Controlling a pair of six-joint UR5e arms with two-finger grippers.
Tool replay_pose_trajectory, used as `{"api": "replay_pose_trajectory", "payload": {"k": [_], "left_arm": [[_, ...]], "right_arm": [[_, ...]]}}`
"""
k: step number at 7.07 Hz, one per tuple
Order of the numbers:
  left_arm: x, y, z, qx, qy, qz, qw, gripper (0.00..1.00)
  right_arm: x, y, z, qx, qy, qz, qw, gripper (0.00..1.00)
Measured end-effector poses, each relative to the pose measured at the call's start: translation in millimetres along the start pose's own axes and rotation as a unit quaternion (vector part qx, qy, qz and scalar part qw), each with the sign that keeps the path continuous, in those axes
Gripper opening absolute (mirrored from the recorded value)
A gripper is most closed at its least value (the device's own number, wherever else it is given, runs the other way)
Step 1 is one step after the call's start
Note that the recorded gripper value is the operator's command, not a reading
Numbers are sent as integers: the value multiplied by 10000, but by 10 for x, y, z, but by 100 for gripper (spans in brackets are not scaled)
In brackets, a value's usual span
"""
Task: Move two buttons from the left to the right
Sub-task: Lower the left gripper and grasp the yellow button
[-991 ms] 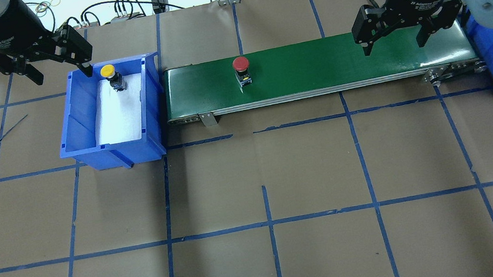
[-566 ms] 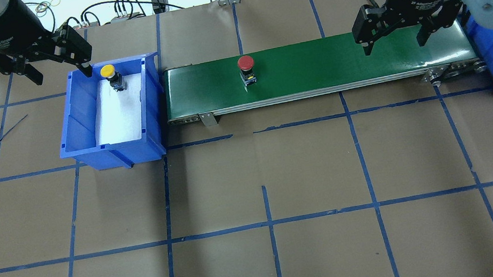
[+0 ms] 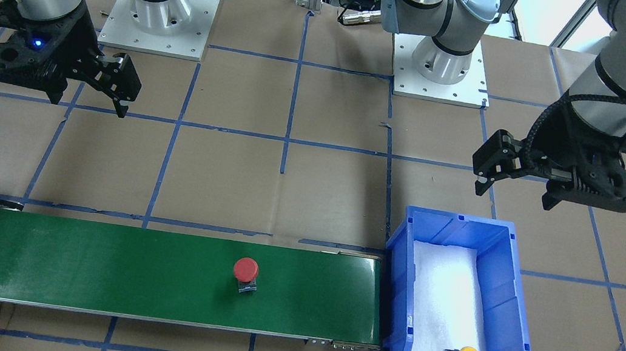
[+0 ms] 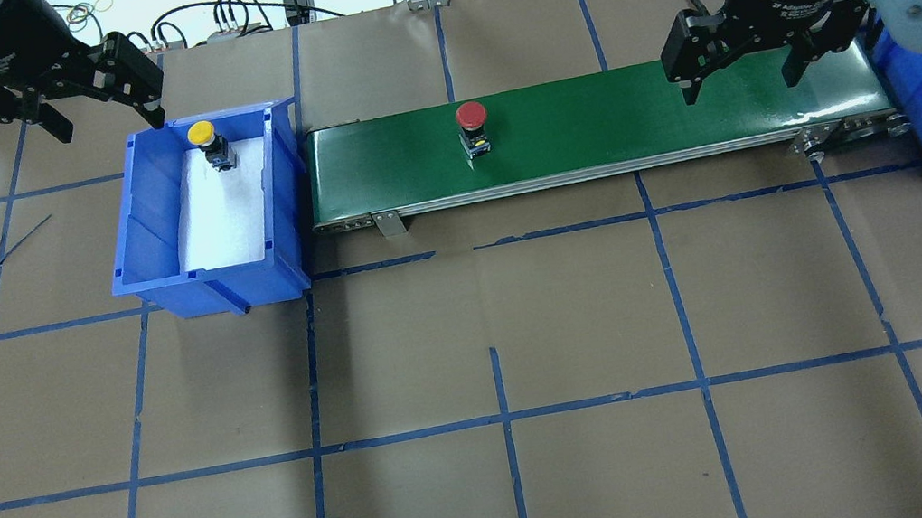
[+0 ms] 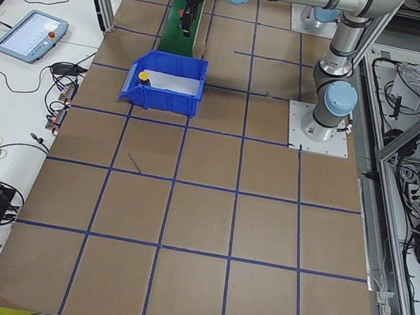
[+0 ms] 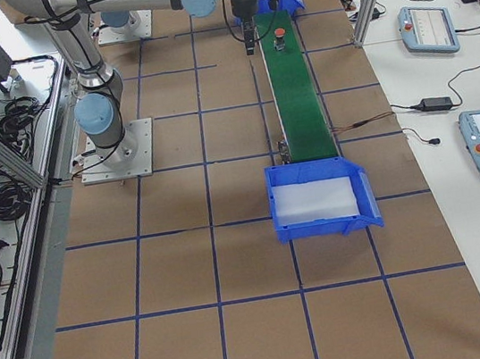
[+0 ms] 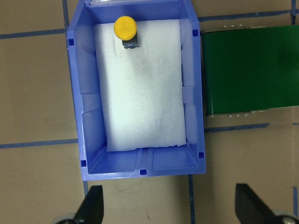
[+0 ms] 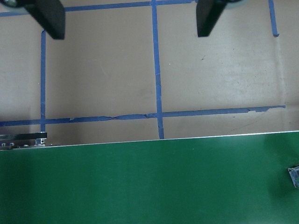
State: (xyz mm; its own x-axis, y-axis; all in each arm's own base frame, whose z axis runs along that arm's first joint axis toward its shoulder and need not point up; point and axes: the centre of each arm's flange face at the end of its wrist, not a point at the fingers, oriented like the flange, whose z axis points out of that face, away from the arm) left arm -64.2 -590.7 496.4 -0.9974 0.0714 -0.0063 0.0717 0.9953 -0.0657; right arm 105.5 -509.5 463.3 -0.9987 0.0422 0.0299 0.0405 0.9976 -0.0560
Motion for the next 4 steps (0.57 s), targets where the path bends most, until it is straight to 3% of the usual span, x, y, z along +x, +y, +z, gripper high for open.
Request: {"api": "replay_pose_trajectory", "payload": {"k": [2, 4], "left_arm": [[-221, -641, 502, 72, -257, 234, 9994, 100], [-347, -1040, 1053, 162, -321, 337, 9988, 100]], "right_arm": [[6, -2, -2, 7, 8, 2, 10000, 100], [13, -3, -3, 11, 14, -2, 10000, 100]]}}
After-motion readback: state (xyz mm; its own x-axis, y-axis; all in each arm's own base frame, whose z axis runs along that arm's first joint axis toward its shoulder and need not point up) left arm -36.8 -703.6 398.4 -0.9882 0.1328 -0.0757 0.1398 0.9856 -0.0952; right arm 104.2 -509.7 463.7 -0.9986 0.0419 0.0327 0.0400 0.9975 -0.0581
